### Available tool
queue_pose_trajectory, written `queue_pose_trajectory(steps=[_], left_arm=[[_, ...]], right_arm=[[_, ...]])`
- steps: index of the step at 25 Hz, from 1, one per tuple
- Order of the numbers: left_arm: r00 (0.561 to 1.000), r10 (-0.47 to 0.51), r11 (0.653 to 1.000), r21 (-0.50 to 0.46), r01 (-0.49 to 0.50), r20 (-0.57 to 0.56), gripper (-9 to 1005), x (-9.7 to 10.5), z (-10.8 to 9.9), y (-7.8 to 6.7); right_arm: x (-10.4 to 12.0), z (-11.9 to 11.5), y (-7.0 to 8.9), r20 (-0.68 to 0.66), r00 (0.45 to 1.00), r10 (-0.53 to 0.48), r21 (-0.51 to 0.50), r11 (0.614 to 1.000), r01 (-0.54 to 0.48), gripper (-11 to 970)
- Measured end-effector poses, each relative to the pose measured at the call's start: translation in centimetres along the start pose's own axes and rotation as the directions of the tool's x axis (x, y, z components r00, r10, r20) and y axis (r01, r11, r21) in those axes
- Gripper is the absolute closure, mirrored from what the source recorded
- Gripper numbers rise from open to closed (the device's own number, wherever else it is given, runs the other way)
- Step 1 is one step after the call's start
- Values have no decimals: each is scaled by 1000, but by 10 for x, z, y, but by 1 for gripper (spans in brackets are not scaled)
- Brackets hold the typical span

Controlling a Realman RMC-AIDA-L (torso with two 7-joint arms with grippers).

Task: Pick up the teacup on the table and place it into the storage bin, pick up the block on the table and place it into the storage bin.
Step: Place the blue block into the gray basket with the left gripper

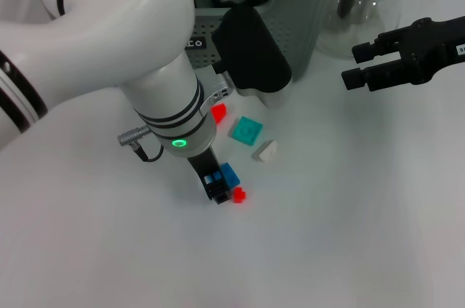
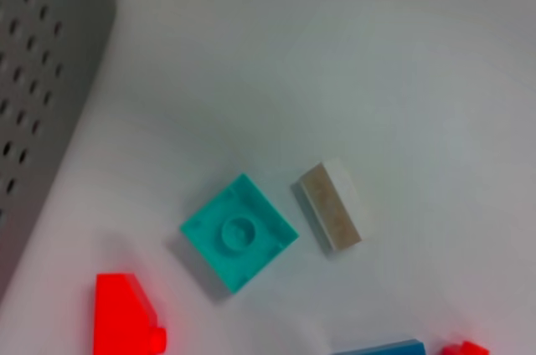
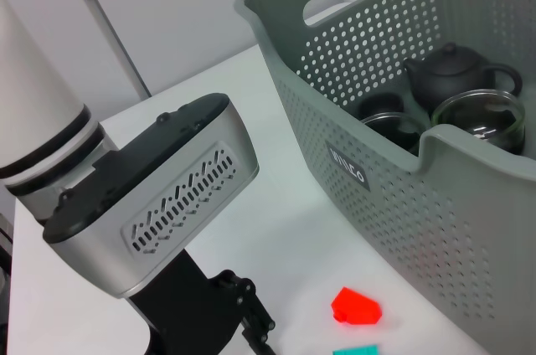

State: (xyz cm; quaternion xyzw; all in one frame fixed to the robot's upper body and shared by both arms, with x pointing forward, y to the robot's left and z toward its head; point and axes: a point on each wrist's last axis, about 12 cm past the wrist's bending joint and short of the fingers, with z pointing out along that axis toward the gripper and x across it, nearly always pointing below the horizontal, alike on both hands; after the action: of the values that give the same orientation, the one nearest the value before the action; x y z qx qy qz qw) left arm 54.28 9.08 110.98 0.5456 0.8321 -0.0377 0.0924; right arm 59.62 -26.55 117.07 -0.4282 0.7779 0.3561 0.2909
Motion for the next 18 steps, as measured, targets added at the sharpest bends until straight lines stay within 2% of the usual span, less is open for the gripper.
queue_pose_trajectory(steps=[10, 13, 17, 18], left_arm=[[999, -38, 999, -8, 38, 9, 551, -1, -7, 2], [995, -96, 995, -14, 96, 28, 588, 6, -19, 10], [965, -226, 972, -36, 233, 131, 593, 25, -58, 32], [965, -226, 972, -36, 233, 131, 592, 25, -58, 32]], right_arm=[[2, -1, 0, -1, 1000, 3, 2, 1000, -3, 272], [3, -2, 0, -1, 1000, 3, 3, 1000, -3, 272], [3, -2, 0, -2, 1000, 3, 4, 1000, -3, 272], [3, -2, 0, -2, 1000, 3, 3, 1000, -3, 272]])
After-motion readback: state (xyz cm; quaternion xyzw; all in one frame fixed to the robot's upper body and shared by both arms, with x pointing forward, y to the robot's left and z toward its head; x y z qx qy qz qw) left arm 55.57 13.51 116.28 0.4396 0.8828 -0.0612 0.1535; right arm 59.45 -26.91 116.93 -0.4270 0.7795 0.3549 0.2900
